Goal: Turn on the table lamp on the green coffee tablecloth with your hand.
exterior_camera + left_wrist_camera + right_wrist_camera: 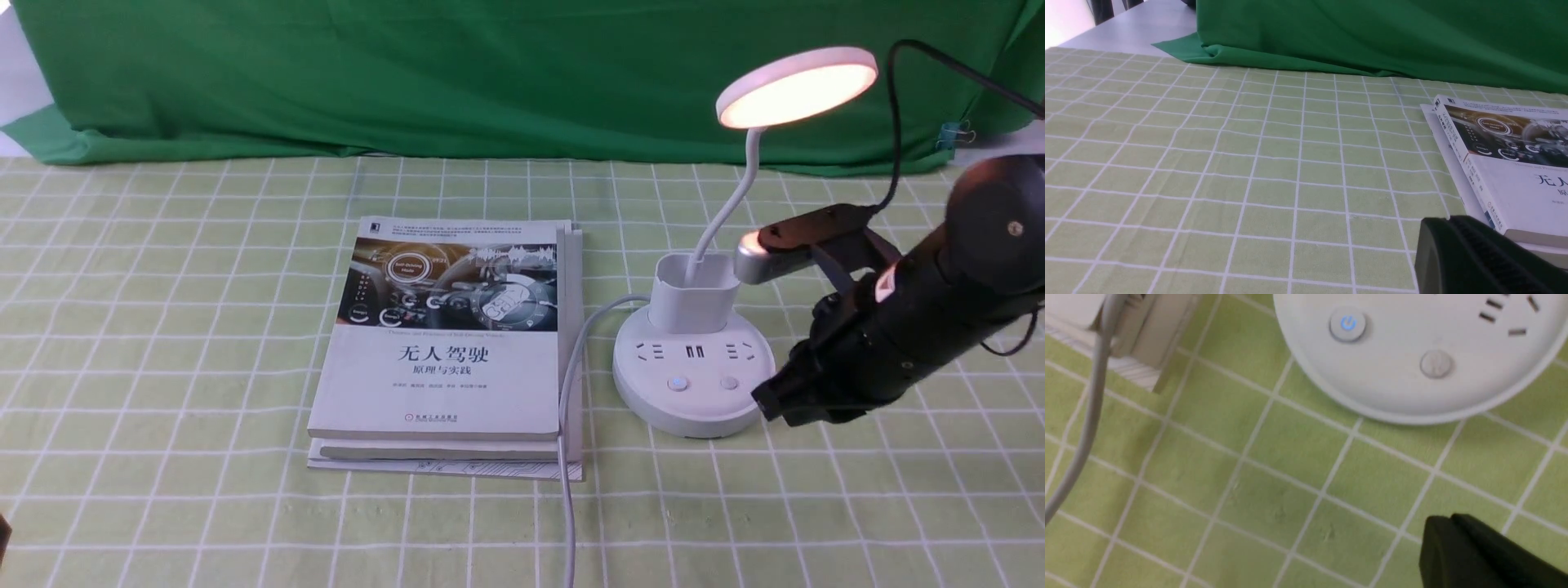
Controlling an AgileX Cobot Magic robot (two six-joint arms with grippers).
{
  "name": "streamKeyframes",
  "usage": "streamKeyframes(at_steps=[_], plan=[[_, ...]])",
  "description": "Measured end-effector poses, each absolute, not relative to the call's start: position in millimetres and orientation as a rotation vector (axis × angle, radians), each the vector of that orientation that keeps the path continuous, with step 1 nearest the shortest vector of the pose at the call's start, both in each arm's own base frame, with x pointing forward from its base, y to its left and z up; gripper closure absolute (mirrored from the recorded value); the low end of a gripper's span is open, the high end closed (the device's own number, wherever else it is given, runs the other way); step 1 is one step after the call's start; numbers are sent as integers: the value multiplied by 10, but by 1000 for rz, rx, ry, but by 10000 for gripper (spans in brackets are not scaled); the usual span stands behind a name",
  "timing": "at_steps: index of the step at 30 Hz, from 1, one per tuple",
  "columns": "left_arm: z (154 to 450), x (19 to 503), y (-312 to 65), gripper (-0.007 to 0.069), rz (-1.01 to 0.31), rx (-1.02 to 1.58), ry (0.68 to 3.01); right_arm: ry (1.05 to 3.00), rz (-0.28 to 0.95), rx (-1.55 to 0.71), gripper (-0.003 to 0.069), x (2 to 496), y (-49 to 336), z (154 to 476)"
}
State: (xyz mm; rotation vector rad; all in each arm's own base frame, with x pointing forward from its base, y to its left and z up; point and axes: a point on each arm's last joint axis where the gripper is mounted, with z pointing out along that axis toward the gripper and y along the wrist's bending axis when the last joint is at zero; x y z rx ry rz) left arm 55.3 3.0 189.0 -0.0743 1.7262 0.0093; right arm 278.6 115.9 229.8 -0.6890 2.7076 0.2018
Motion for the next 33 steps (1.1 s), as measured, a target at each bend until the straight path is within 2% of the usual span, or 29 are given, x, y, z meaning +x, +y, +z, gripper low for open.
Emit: streamKeyframes(at_steps=[11,22,26,29,33], plan=[[1890,553,30,622,9,-74,1726,2673,260,-523,622,1970,860,2698],[1890,553,30,622,9,-74,1726,2419,301,-450,591,1788,781,3082],[1891,553,30,622,9,-74,1725,2347,278,-446,629,1771,746,3100],[1891,553,30,622,9,-74,1725,2225,252,-412,632,1675,642,3064],[1891,553,30,622,9,-74,1725,2012,192,-291,632,1321,376,2857]])
